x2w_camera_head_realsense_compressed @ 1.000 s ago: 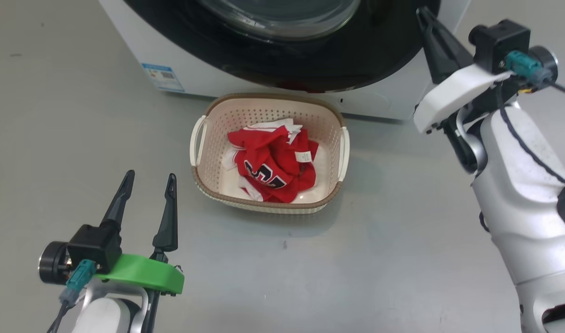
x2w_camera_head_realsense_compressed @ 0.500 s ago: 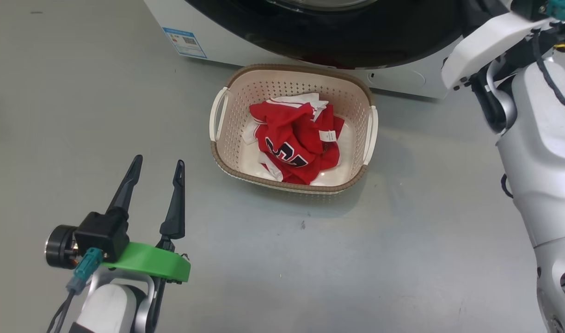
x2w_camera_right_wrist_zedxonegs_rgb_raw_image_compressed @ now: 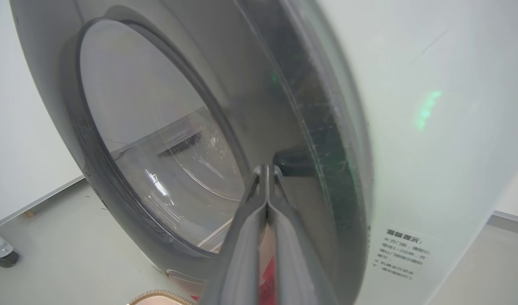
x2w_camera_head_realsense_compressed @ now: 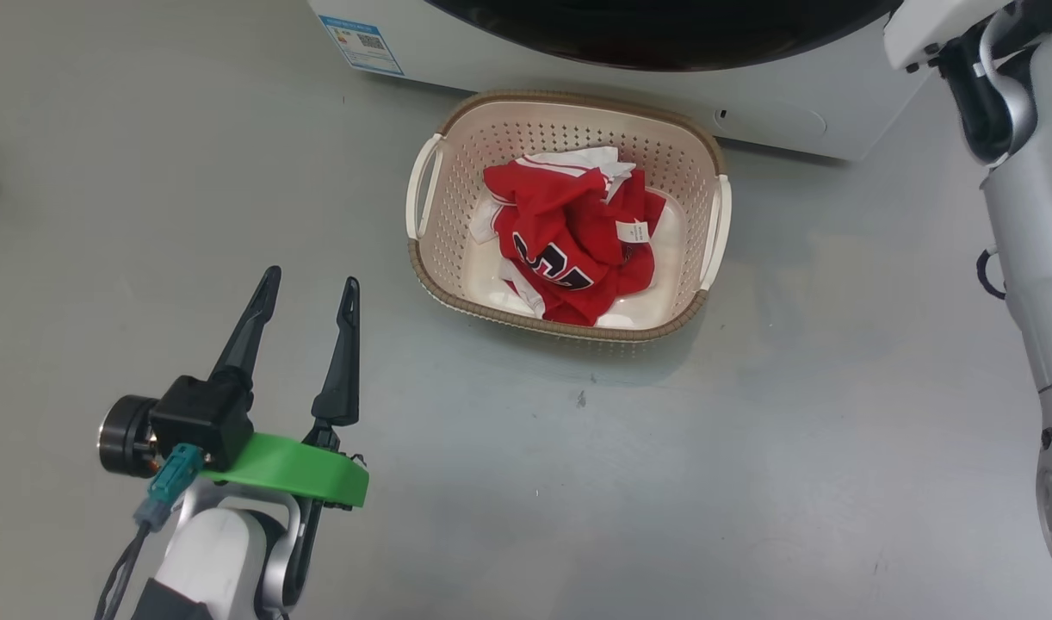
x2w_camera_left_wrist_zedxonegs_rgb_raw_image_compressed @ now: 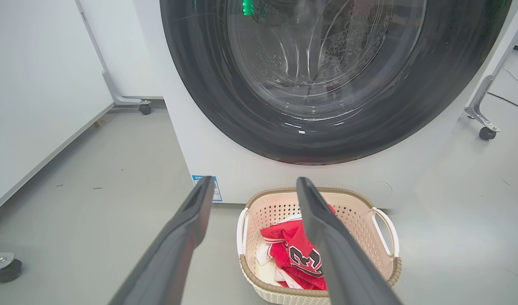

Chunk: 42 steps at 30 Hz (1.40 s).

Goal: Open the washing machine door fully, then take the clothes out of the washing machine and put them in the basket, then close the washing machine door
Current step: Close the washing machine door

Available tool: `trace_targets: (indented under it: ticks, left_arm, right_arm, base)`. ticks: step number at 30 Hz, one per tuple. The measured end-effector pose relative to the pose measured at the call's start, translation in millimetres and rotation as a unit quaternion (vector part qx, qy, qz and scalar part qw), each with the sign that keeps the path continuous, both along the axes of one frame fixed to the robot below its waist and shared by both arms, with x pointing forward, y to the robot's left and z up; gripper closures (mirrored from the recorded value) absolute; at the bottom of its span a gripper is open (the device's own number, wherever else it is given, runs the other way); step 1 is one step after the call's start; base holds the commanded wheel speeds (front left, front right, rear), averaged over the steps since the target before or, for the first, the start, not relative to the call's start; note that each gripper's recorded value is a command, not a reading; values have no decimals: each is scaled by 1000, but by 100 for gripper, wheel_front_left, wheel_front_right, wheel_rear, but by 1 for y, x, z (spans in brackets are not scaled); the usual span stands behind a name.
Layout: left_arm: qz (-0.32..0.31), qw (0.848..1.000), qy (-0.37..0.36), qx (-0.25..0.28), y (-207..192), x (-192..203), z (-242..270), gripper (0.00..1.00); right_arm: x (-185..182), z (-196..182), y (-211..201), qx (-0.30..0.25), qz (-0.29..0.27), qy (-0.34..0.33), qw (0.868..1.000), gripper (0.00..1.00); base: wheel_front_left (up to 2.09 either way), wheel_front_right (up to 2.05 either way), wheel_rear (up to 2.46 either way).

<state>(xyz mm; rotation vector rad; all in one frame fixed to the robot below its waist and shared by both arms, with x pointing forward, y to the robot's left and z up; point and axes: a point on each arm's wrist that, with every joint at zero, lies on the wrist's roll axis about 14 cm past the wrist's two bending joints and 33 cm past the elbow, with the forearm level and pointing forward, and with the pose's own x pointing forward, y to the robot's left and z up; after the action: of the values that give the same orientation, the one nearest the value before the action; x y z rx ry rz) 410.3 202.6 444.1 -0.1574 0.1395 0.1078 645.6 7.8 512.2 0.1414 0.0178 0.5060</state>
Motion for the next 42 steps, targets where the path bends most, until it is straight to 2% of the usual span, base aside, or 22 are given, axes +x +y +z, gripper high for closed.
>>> trace_targets:
  ticks: [7, 18, 25, 34, 35, 36, 37, 38, 39, 41, 42]
  left_arm:
    - [1, 1000, 6, 0, 1, 2, -6, 0]
    - [-2, 1000, 4, -3, 0, 6, -7, 0]
    - [-2, 1000, 0, -4, -1, 6, -6, 0]
    - [-14, 1000, -6, -6, -7, 10, -3, 0]
    - [-17, 1000, -8, -5, -8, 11, -2, 0]
    - [-19, 1000, -11, -5, -9, 12, -1, 0]
    - [-21, 1000, -12, -5, -10, 12, 0, 0]
    - [-22, 1000, -13, -6, -11, 12, 0, 0]
    - [-24, 1000, -14, -6, -12, 13, 1, 0]
    - [-25, 1000, -16, -7, -13, 13, 2, 0]
    - [-27, 999, -17, -7, -14, 13, 3, 0]
  right_arm:
    - [16, 0, -6, 7, -16, -4, 1000, 100]
    - [15, 0, -4, 16, -23, -11, 1000, 100]
    - [1, 4, 7, 20, -7, -21, 1000, 100]
    - [-32, -24, 2, 15, -3, 12, 1000, 100]
    - [-38, -28, -4, 11, -8, 16, 1000, 86]
    - [-42, -29, -7, 10, -10, 18, 1000, 60]
    - [-45, -30, -10, 10, -12, 20, 1000, 52]
    - [-49, -31, -12, 10, -13, 22, 1000, 52]
    - [-53, -33, -14, 10, -14, 24, 1000, 24]
    - [-58, -34, -16, 10, -16, 27, 999, 2]
    - [-62, -36, -18, 10, -18, 31, 999, 0]
  base:
    - [0, 0, 0]
    - [0, 0, 0]
    - [0, 0, 0]
    - [0, 0, 0]
    - [0, 0, 0]
    - [0, 0, 0]
    - [0, 0, 0]
    - [0, 0, 0]
    - [0, 0, 0]
    - [0, 0, 0]
    - [0, 0, 0]
